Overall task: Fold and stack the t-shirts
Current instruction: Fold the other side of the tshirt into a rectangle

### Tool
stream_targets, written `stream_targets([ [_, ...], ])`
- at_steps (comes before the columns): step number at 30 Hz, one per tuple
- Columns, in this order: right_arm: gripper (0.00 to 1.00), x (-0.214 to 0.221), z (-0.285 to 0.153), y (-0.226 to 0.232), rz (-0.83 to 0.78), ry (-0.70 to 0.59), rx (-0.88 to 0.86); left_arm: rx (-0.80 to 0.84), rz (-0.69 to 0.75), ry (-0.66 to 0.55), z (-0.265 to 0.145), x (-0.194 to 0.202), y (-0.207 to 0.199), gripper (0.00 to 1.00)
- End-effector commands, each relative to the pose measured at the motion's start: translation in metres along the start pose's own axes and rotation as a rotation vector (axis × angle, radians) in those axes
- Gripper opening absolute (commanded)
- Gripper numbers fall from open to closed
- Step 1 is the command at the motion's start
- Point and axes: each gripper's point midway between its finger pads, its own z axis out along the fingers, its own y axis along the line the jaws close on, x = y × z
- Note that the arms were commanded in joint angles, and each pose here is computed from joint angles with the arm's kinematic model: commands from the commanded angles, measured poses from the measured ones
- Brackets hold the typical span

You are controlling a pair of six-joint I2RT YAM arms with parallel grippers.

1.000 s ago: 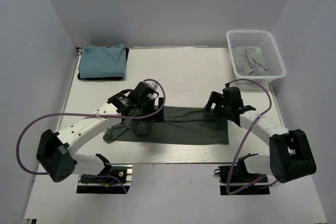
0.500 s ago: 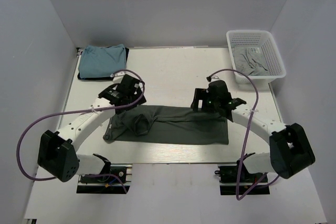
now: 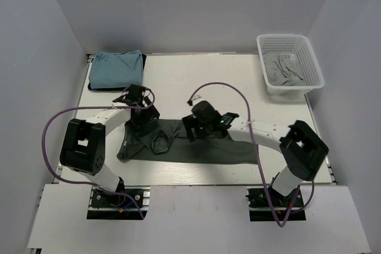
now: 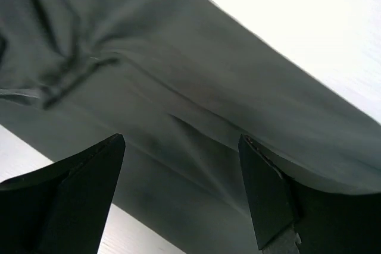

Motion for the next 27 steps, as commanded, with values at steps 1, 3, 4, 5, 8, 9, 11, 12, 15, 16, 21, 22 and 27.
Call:
stream_targets([
  [1, 0.83, -0.008, 0.005, 0.035, -0.055, -0.005, 0.028, 0.093, -0.009, 0.029, 0.001, 0.010, -0.003, 1.00],
  [3, 0.81, -0.014, 0.006, 0.060, -0.001, -0.019, 0.001, 0.082, -0.016, 0.047, 0.007, 0.015, 0.004, 1.00],
  [4, 0.81, -0.020, 0.004, 0.071, 0.062, -0.036, -0.019, 0.073, -0.016, 0.056, 0.008, 0.019, 0.008, 1.00],
  [5, 0.81, -0.018, 0.002, 0.086, 0.120, -0.035, -0.045, 0.072, -0.025, 0.070, 0.010, 0.020, 0.010, 1.00],
  [8, 0.76, -0.024, 0.009, 0.106, 0.236, -0.062, -0.072, 0.088, -0.035, 0.091, 0.014, 0.026, 0.013, 1.00],
  [9, 0.76, -0.024, 0.011, 0.107, 0.239, -0.056, -0.063, 0.087, -0.035, 0.092, 0.015, 0.028, 0.015, 1.00],
  [11, 0.74, -0.026, 0.014, 0.111, 0.238, -0.040, -0.017, 0.087, -0.035, 0.105, 0.016, 0.033, 0.017, 1.00],
  [12, 0.71, -0.030, 0.019, 0.114, 0.270, -0.042, -0.002, 0.092, -0.043, 0.094, 0.014, 0.029, 0.017, 1.00],
  [15, 0.68, -0.027, 0.025, 0.111, 0.284, -0.030, 0.063, 0.096, -0.043, 0.077, 0.010, 0.027, 0.018, 1.00],
  [16, 0.67, -0.027, 0.025, 0.113, 0.287, -0.033, 0.064, 0.096, -0.043, 0.090, 0.010, 0.031, 0.020, 1.00],
  [21, 0.61, -0.024, 0.032, 0.115, 0.275, 0.017, 0.044, 0.108, -0.043, 0.061, 0.002, 0.025, 0.018, 1.00],
  [22, 0.58, -0.018, 0.035, 0.114, 0.258, 0.039, 0.051, 0.102, -0.043, 0.054, 0.003, 0.024, 0.019, 1.00],
  [27, 0.55, -0.019, 0.042, 0.118, 0.217, 0.057, 0.023, 0.122, -0.043, 0.064, 0.001, 0.027, 0.017, 1.00],
])
